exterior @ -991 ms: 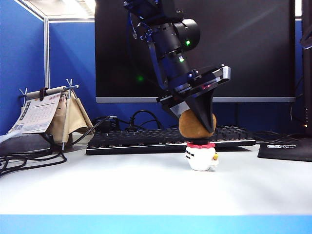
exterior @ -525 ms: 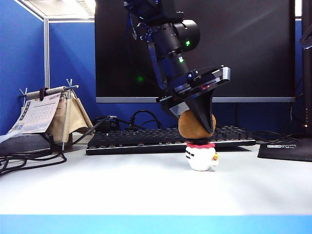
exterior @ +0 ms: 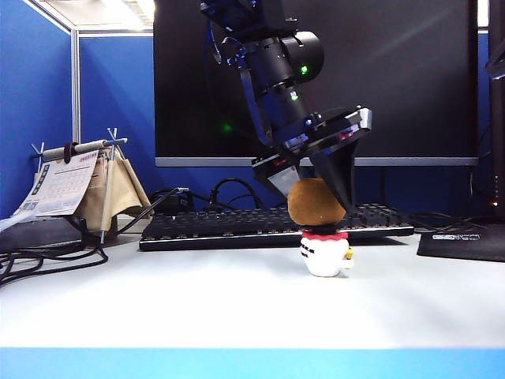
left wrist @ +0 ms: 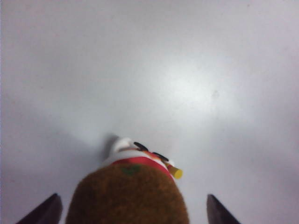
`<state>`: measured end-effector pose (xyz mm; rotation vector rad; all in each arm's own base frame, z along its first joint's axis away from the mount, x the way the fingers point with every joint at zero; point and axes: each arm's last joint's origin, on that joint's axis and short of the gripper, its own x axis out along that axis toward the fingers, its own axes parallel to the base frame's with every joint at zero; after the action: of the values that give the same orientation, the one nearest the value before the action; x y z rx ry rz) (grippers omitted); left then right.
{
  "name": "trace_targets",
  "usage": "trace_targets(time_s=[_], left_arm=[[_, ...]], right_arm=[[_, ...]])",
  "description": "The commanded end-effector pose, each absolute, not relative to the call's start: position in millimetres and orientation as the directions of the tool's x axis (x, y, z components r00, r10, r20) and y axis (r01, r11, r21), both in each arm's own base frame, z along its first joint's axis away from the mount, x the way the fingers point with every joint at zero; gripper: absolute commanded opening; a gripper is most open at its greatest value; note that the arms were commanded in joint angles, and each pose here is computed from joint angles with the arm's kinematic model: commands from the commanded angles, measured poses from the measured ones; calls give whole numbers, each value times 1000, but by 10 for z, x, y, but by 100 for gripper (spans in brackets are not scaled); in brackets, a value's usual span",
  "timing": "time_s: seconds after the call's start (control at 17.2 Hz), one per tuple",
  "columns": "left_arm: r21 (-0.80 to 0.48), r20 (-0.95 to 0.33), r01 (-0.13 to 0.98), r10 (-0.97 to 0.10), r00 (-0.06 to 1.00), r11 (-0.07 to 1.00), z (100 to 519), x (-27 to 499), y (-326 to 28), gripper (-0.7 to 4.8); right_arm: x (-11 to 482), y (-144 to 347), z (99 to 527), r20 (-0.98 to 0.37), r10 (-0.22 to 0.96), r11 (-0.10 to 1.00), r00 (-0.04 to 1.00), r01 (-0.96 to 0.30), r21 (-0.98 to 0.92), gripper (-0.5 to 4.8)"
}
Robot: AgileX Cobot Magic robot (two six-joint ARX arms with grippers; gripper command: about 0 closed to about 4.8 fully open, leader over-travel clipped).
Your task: Place the kiwi on top of the doll with a flat head.
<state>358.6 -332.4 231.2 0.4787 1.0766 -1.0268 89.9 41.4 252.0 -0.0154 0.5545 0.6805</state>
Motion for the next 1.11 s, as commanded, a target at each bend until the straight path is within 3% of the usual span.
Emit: trace_targets(time_s=[0.06,0.29,0.52,0.58,0.64,0.7,0.93,1.11], left_arm=[[-136,-885,867,-453,112,480,2341,3587,-3329,463],[-86,-886,855,-432,169,511,2433,3595,-3291,479],[-7,-845,843,-453,282,537,2867,3515,-3175,479],[17,-836,833,-449,316,554,3005,3471,-3126,455],[16,-828,835,-461,320,550,3209,3368,-3038,247],[11,-836,836,-454,309,549,3380,3249,-2933,2],[-7,-865,837,-423,270,547,3896,2796,-2534,-6],[-20,-792,852,-529,305,522,4354,2426,-2229,-6]], right_arm=[[906,416,2537,-476,596,780,647,-606,155,274],[908,412,2536,-479,584,790,656,-595,148,275],[908,413,2537,-478,585,789,655,-596,148,275],[905,412,2538,-476,585,789,656,-597,147,274],[891,407,2547,-468,587,788,661,-598,144,274],[860,396,2565,-449,590,788,671,-601,136,274],[690,325,2677,-314,573,809,757,-584,70,269],[576,288,2774,-184,588,805,788,-592,38,261]])
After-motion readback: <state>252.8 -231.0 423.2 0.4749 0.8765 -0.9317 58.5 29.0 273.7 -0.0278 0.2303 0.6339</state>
